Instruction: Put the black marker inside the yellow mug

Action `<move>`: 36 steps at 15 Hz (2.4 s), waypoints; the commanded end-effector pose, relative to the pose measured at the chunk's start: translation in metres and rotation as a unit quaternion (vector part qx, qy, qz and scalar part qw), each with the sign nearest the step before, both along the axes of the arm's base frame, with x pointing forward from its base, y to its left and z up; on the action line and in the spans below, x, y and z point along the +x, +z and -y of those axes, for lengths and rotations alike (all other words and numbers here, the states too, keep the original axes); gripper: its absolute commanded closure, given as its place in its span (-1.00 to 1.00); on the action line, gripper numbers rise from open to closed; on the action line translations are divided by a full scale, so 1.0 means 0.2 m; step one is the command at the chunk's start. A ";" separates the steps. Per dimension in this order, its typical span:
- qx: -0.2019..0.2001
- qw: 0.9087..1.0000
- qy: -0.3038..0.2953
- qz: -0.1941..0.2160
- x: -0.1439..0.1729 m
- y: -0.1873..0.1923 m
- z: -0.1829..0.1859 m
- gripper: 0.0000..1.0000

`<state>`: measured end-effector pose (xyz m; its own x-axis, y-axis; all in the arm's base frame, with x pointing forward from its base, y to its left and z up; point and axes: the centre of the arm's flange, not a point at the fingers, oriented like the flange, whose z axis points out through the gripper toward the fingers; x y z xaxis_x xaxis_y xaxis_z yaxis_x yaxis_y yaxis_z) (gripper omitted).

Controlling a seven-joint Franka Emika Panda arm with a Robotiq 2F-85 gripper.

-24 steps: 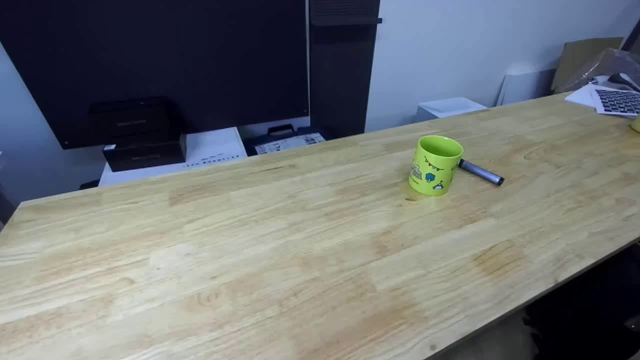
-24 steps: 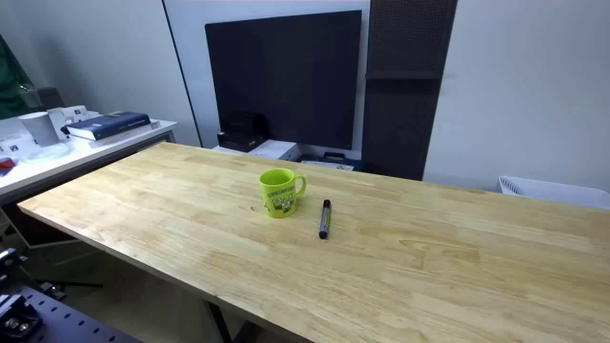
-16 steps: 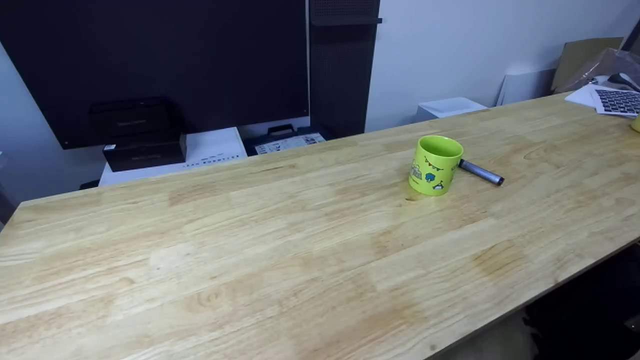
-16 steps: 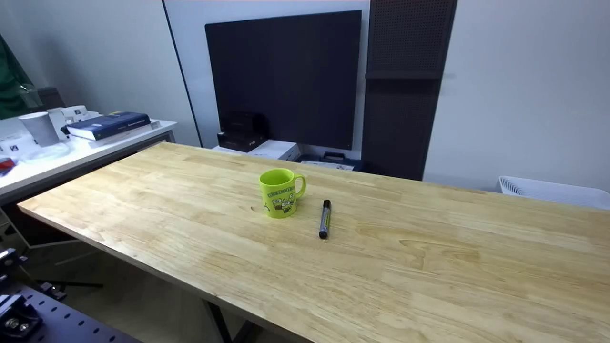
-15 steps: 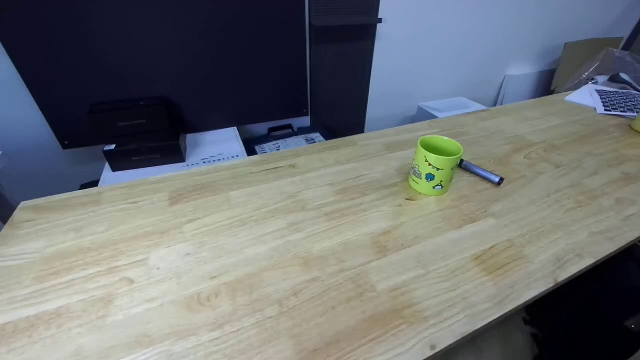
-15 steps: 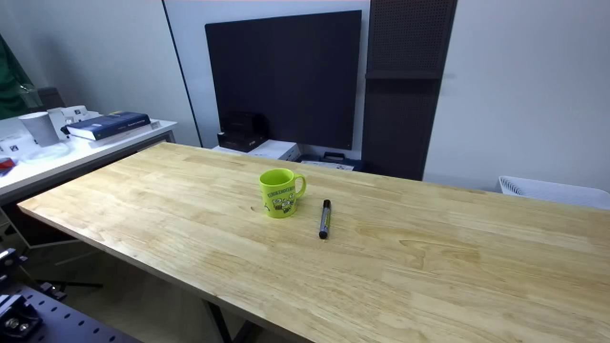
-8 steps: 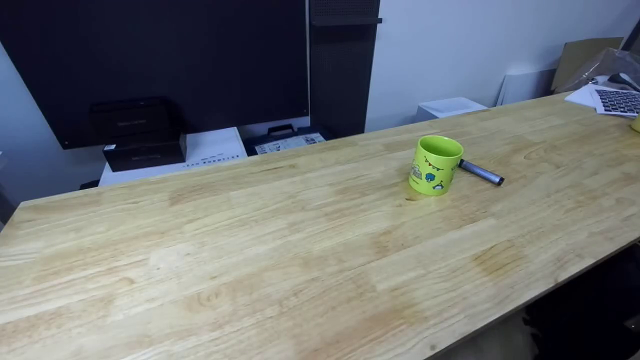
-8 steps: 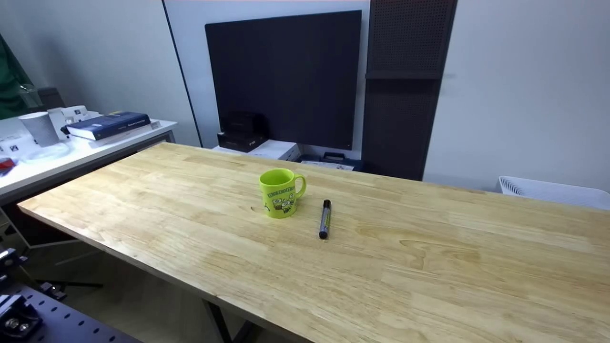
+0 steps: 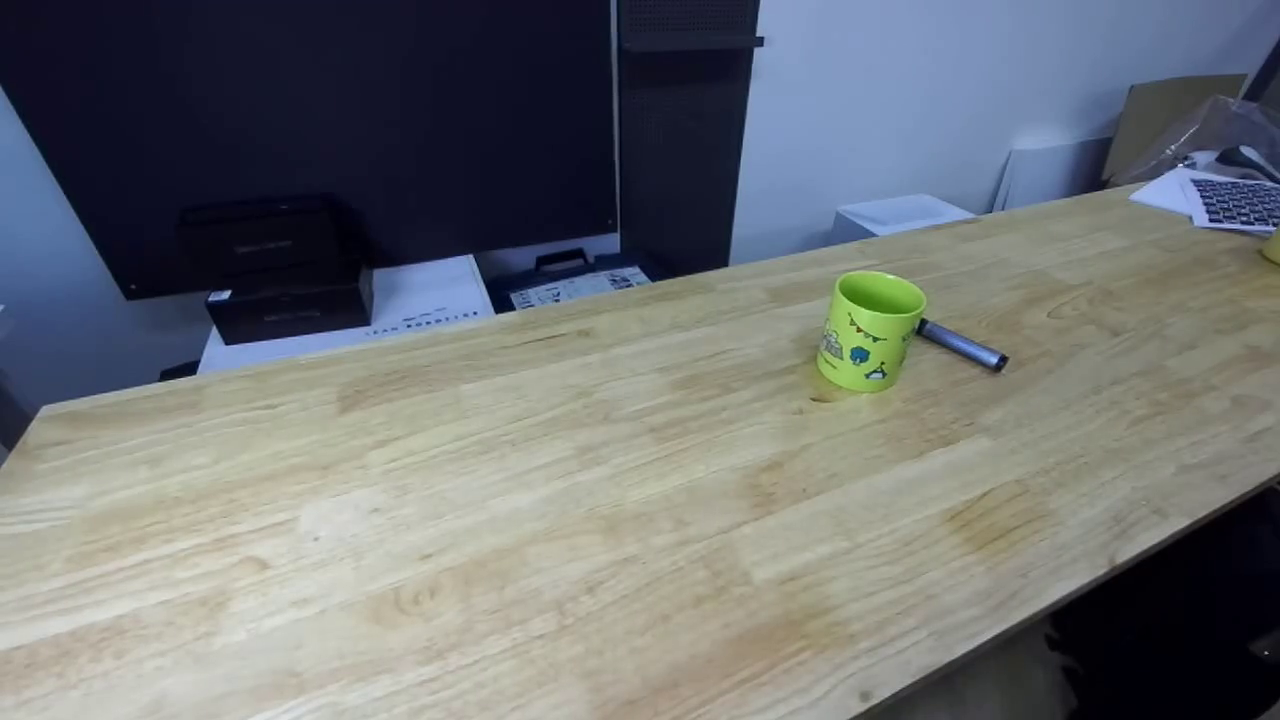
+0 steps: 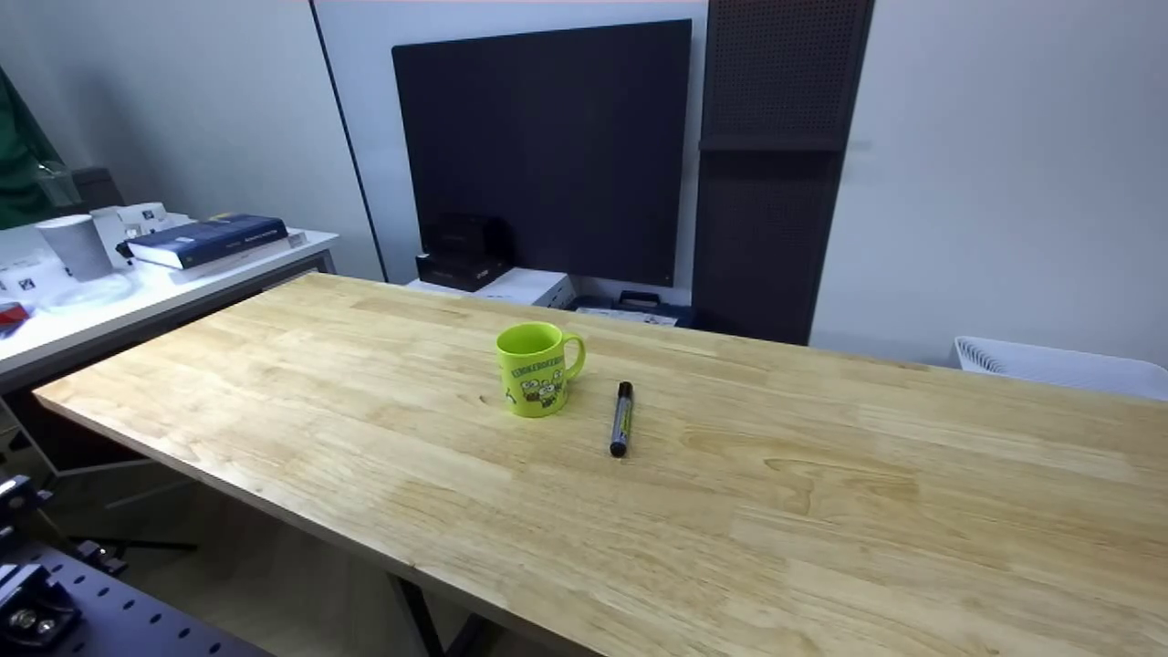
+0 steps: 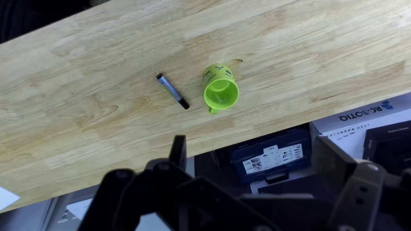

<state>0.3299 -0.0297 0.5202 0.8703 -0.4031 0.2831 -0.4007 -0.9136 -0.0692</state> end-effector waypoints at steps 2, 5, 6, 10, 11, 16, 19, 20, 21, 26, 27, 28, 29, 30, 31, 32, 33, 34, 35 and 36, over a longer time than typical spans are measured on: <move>-0.004 1.000 0.012 0.000 0.00 0.00 -0.06 -1.00; -0.008 1.000 0.016 -0.004 0.05 0.03 0.04 -1.00; -0.002 1.000 0.021 -0.010 0.08 0.02 0.11 -1.00; 0.013 0.998 0.031 -0.056 0.21 -0.16 0.56 -1.00; 0.022 0.996 0.031 -0.074 0.22 -0.23 0.67 -1.00; 0.014 0.986 0.037 -0.162 0.37 -0.65 1.10 -1.00; 0.011 0.987 0.034 -0.155 0.24 -0.69 1.04 -1.00; 0.003 0.986 0.038 -0.164 0.29 -0.74 1.06 -1.00; -0.001 0.984 0.040 -0.172 0.34 -0.79 1.07 -1.00; -0.039 0.983 0.027 -0.177 0.45 -0.87 1.10 -1.00; -0.069 0.982 0.026 -0.176 0.51 -0.92 1.12 -1.00; -0.104 0.980 0.035 -0.169 0.56 -0.96 1.13 -1.00; -0.122 0.978 0.040 -0.166 0.61 -1.00 1.14 -1.00; -0.149 0.974 0.040 -0.166 0.65 -1.05 1.14 -1.00; -0.173 0.970 0.044 -0.164 0.70 -1.11 1.14 -1.00; -0.184 0.968 0.051 -0.163 0.75 -1.17 1.14 -1.00; -0.187 0.968 0.058 -0.160 0.81 -1.23 1.12 -1.00; -0.173 0.971 0.069 -0.151 0.86 -1.28 1.09 -1.00; -0.150 0.975 0.080 -0.143 0.91 -1.32 1.05 -1.00; -0.117 0.980 0.094 -0.134 0.95 -1.36 1.01 -1.00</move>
<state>0.4791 -0.2425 0.2693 0.9757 -0.1969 0.0964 -0.2179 -0.9204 0.3246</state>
